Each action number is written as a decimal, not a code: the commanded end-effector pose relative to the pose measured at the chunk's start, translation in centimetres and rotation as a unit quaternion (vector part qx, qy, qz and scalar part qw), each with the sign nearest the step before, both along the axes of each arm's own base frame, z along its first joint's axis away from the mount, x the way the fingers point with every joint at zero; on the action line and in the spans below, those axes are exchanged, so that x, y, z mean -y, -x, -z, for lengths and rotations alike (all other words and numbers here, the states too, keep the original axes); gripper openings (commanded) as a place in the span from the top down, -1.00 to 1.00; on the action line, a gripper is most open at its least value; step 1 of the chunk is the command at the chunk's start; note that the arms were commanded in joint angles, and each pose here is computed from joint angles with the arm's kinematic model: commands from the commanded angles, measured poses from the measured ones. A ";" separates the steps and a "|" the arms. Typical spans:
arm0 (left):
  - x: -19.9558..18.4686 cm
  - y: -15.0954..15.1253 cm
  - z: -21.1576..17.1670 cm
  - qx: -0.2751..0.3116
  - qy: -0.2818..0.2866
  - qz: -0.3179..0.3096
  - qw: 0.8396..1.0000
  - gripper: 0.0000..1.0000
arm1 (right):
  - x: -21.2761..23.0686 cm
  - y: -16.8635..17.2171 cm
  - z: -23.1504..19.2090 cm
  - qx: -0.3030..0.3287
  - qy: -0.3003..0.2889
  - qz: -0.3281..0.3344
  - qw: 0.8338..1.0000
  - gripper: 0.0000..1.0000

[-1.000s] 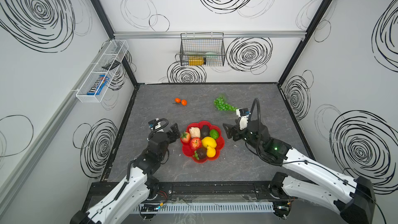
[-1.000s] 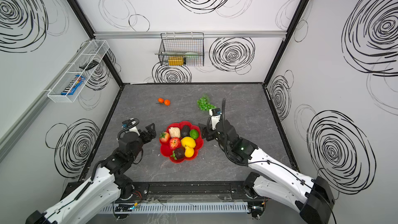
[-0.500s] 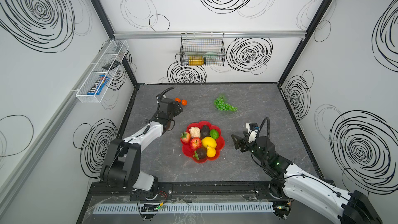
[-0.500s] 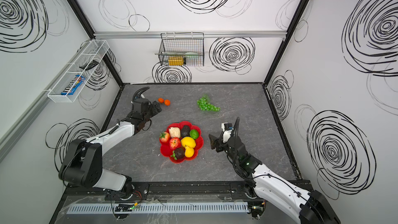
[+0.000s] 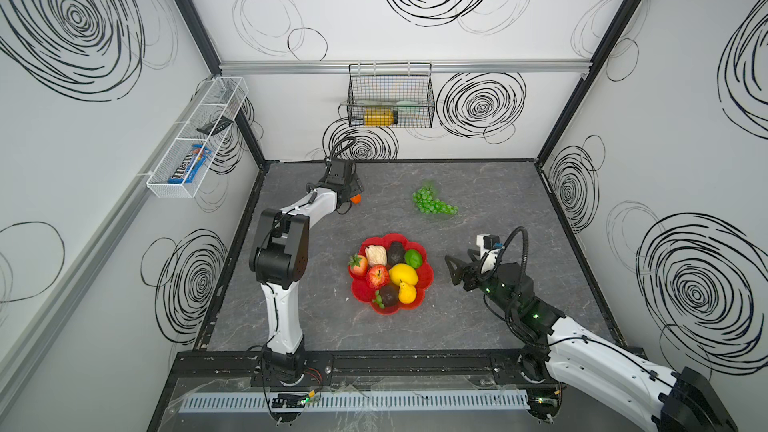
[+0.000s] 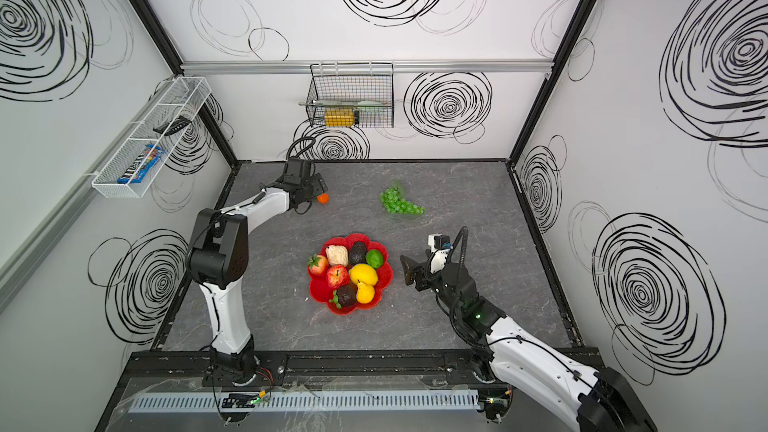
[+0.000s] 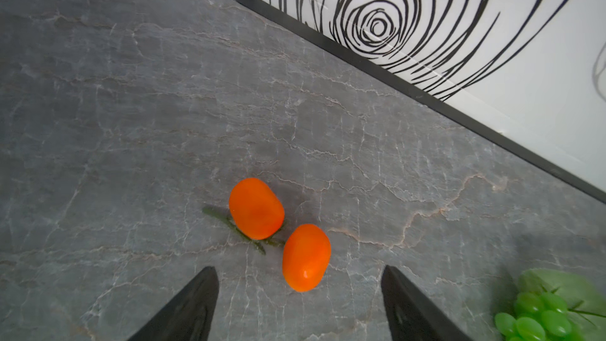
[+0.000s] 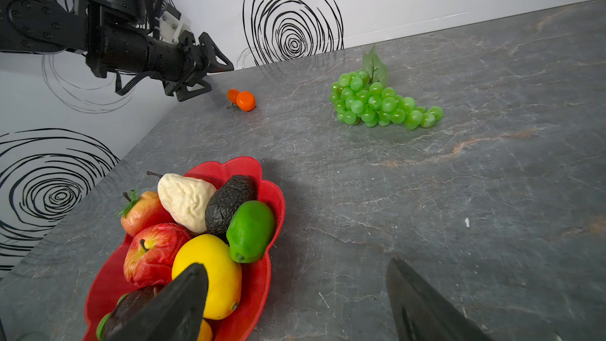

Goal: Place and organize the fake fruits in the fruit bowl
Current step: 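Raise the right gripper away from the bowl while left reaches toward the orange tomatoes, then lower the left gripper onto the orange tomatoes and close on one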

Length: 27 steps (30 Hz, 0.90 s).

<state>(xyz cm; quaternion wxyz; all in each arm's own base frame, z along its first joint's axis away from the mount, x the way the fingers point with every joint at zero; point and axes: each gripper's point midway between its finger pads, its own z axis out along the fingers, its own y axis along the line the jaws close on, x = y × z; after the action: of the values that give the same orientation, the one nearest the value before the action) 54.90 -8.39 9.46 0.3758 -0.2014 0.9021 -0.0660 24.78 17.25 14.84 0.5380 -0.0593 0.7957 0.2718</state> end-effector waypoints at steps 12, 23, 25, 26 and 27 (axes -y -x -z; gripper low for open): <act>1.8 -0.5 3.3 -0.081 -0.098 0.054 0.990 -0.25 | -0.2 -0.3 -0.2 0.001 -0.014 0.000 1.000 -0.80; 2.3 -0.5 5.1 -0.099 -0.104 0.059 0.988 -0.09 | -0.2 -0.4 0.0 -0.002 -0.011 0.000 1.000 -0.81; 2.3 -0.6 5.3 -0.101 -0.105 0.059 0.988 -0.04 | -0.3 -0.4 0.1 -0.003 -0.011 -0.001 1.000 -0.81; 2.3 -0.7 5.4 -0.101 -0.105 0.059 0.988 -0.02 | -0.3 -0.4 0.1 -0.003 -0.011 -0.001 1.000 -0.81; 2.3 -0.7 5.5 -0.102 -0.105 0.059 0.988 -0.01 | -0.3 -0.4 0.1 -0.004 -0.010 -0.001 1.000 -0.81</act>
<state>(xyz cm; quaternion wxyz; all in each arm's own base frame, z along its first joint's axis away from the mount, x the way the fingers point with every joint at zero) 55.15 -10.94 4.41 0.2974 -0.1158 0.9475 0.0181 24.94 17.50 14.21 0.5281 -0.0586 0.8014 0.2746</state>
